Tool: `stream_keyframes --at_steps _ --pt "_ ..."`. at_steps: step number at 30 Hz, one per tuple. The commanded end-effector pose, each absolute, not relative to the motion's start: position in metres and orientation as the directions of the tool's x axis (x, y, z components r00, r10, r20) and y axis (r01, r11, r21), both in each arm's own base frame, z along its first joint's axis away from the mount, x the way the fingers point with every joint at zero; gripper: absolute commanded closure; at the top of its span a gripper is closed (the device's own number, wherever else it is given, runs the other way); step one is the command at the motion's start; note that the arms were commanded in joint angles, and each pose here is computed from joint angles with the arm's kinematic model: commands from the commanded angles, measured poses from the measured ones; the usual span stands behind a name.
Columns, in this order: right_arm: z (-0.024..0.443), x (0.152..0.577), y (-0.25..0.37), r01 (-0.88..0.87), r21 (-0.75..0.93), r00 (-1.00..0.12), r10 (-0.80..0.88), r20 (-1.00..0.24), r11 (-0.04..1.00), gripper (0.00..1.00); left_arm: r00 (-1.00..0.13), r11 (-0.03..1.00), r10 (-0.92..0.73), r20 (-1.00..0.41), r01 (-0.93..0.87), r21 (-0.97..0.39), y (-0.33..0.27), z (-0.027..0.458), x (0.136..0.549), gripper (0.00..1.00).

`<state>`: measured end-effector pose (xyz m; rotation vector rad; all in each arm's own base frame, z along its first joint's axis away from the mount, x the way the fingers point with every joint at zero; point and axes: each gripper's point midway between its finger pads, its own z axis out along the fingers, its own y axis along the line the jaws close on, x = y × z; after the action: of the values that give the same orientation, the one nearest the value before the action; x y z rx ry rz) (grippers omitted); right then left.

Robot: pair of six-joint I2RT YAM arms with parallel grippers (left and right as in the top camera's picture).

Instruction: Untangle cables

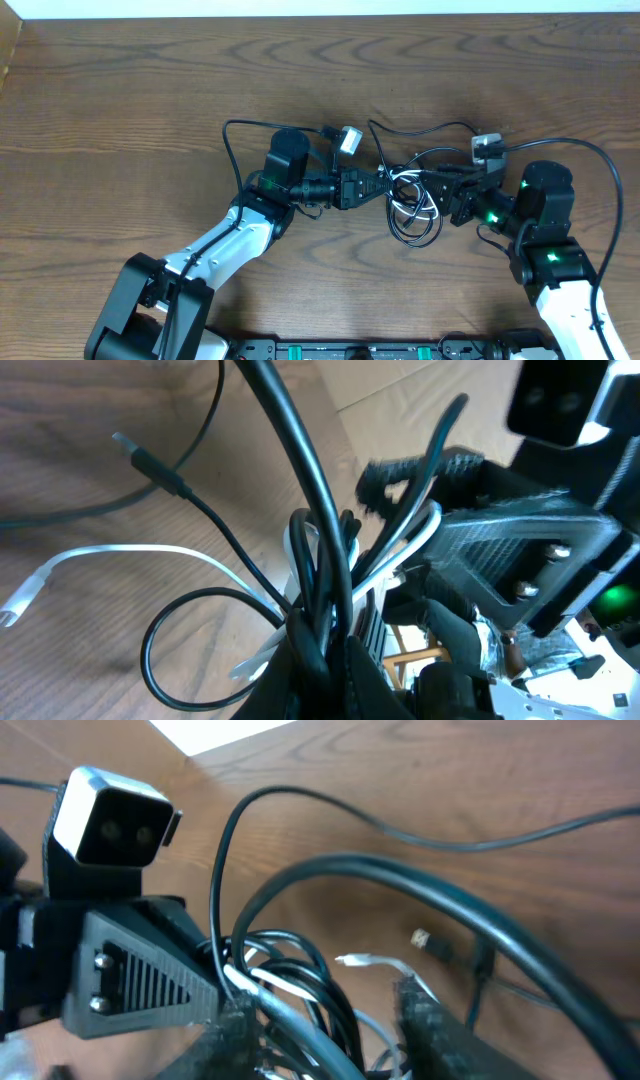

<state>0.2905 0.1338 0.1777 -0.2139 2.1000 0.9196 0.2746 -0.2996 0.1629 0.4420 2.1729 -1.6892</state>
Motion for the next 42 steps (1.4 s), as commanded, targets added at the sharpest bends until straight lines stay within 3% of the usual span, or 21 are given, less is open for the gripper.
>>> stream_keyframes --at_steps 1,4,13,23,30,35,38,41,42 --pt "0.184 0.284 0.145 -0.491 0.568 -0.666 0.134 -0.733 0.661 0.73 -0.87 0.205 0.053 -0.49 0.49 -0.847 -0.3 0.17 0.272 0.92" --pt "0.187 0.282 0.147 -0.506 0.573 -0.665 0.131 -0.735 0.645 0.98 -0.87 0.205 0.053 -0.49 0.49 -0.847 -0.3 0.169 0.272 0.92" --pt "0.233 0.291 0.144 -0.589 0.523 -0.53 0.195 -0.826 0.616 0.99 -0.873 0.215 0.062 -0.484 0.485 -0.848 -0.3 0.165 0.27 0.92" --pt "0.309 0.246 0.158 -0.805 0.477 -0.424 0.22 -0.879 0.352 0.99 -0.901 0.354 0.003 -0.434 0.407 -0.842 -0.291 0.141 0.284 0.92" --pt "0.317 0.244 0.157 -0.826 0.454 -0.398 0.224 -0.889 0.334 0.99 -0.906 0.354 0.009 -0.423 0.398 -0.846 -0.291 0.14 0.282 0.92" --pt "0.275 0.252 0.158 -0.681 0.653 -0.616 0.222 -0.756 0.332 0.82 -0.847 0.3 0.084 -0.525 0.524 -0.797 -0.294 0.145 0.274 0.92" --pt "0.252 0.254 0.158 -0.578 0.744 -0.718 0.224 -0.659 0.335 0.77 -0.839 0.335 0.067 -0.54 0.529 -0.78 -0.292 0.141 0.28 0.92" --pt "0.228 0.262 0.156 -0.434 0.82 -0.797 0.264 -0.543 0.374 0.57 -0.864 0.387 0.013 -0.504 0.469 -0.794 -0.289 0.137 0.29 0.92" --pt "0.223 0.265 0.156 -0.388 0.837 -0.814 0.283 -0.508 0.386 0.57 -0.871 0.395 0.0 -0.491 0.451 -0.8 -0.289 0.136 0.291 0.92"
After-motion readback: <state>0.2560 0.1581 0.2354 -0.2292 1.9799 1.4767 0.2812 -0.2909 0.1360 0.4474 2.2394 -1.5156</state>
